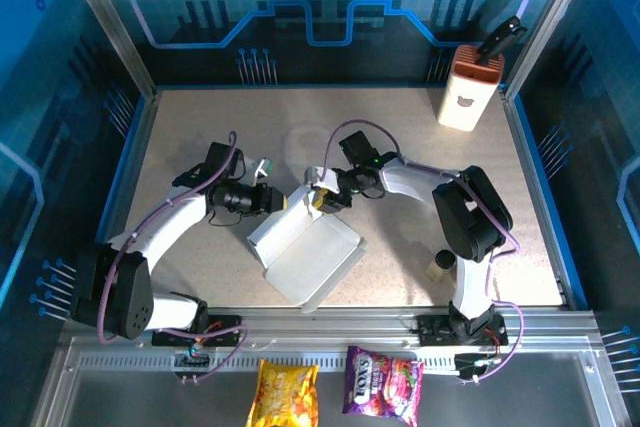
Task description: Fold the paper box
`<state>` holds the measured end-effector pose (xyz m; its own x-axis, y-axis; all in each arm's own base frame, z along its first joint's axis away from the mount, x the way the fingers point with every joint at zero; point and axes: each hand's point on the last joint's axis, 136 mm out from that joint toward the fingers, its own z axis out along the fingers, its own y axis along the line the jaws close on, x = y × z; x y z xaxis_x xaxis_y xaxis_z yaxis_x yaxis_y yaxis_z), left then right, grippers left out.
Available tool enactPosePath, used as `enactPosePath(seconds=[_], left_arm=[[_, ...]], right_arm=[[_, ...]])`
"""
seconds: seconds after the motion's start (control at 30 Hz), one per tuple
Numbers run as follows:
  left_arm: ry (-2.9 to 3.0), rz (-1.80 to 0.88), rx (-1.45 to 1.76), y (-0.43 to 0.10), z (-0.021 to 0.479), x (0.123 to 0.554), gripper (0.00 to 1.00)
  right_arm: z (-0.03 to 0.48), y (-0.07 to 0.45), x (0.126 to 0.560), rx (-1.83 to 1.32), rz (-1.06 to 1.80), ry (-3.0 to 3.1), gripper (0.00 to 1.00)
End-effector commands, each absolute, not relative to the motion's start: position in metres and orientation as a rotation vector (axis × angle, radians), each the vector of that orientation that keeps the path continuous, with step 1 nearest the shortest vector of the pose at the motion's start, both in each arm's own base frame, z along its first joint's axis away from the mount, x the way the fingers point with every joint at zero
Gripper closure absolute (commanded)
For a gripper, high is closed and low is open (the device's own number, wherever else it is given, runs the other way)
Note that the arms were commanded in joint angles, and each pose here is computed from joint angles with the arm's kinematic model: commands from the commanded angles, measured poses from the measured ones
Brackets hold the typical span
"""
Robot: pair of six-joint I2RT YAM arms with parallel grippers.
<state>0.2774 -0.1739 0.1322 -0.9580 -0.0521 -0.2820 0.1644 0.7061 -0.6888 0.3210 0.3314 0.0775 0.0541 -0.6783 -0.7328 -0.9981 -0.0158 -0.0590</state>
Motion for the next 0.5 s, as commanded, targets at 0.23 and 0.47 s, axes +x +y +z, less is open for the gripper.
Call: enactPosePath(seconds=[0.23, 0.47], left_arm=[[2.669, -1.072, 0.084, -0.17, 0.1183, 0.2697, 0.73], [2.637, -1.086, 0.086, -0.1714, 0.1259, 0.271, 0.74]], right_arm=[[0.0846, 0.3493, 0.3194, -1.642, 0.678, 1.742, 0.76], [0.0797, 0.3516, 0.3197, -1.584, 0.653, 1.786, 0.88]])
